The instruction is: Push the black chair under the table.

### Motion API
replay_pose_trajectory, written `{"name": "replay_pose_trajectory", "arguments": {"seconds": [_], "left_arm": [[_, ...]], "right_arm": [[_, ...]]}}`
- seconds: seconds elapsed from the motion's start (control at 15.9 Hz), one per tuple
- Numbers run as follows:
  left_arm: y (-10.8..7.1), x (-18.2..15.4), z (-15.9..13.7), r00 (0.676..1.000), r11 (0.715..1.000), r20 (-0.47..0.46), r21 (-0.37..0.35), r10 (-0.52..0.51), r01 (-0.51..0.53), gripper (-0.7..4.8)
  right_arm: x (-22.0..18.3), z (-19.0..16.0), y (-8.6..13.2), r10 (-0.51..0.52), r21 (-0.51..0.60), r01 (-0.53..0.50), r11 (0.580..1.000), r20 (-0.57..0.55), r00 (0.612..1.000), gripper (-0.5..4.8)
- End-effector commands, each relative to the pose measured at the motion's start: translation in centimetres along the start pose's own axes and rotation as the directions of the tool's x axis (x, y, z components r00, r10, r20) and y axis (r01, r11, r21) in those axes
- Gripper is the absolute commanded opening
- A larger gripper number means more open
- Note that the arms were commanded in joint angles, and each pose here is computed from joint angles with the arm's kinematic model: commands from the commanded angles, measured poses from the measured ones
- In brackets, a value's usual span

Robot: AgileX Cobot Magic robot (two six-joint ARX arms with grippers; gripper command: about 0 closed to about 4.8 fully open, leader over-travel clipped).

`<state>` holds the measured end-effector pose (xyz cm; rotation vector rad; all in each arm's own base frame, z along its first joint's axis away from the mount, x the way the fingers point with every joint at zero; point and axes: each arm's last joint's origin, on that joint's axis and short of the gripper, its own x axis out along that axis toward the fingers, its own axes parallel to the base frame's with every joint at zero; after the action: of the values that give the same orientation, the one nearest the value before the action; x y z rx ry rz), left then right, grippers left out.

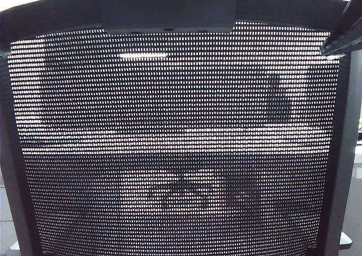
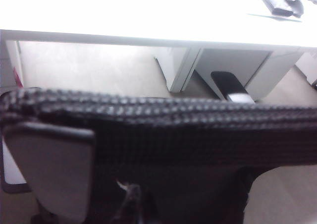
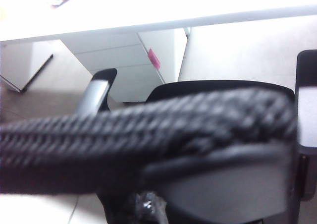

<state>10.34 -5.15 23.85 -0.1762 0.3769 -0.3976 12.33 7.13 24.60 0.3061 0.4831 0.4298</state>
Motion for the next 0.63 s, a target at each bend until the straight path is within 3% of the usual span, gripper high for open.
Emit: {"name": "replay_pose_trajectory", "arguments": {"seconds": [0.06, 0.63], "left_arm": [[0.1, 0.1, 0.4, 0.997, 0.999, 0.06, -0.003, 0.038, -0.038, -0.06], [0.0, 2.1, 1.1, 0.993, 0.997, 0.095, 0.011, 0.072, -0.073, -0.06]], "right_arm": [[-0.1, 0.9, -0.3, 0.03, 0.008, -0.03, 1.0, 0.055, 0.998, -0.08], [1.2, 1.7, -0.3, 0.035, 0.011, -0.036, 0.999, 0.106, 0.994, -0.08]]}}
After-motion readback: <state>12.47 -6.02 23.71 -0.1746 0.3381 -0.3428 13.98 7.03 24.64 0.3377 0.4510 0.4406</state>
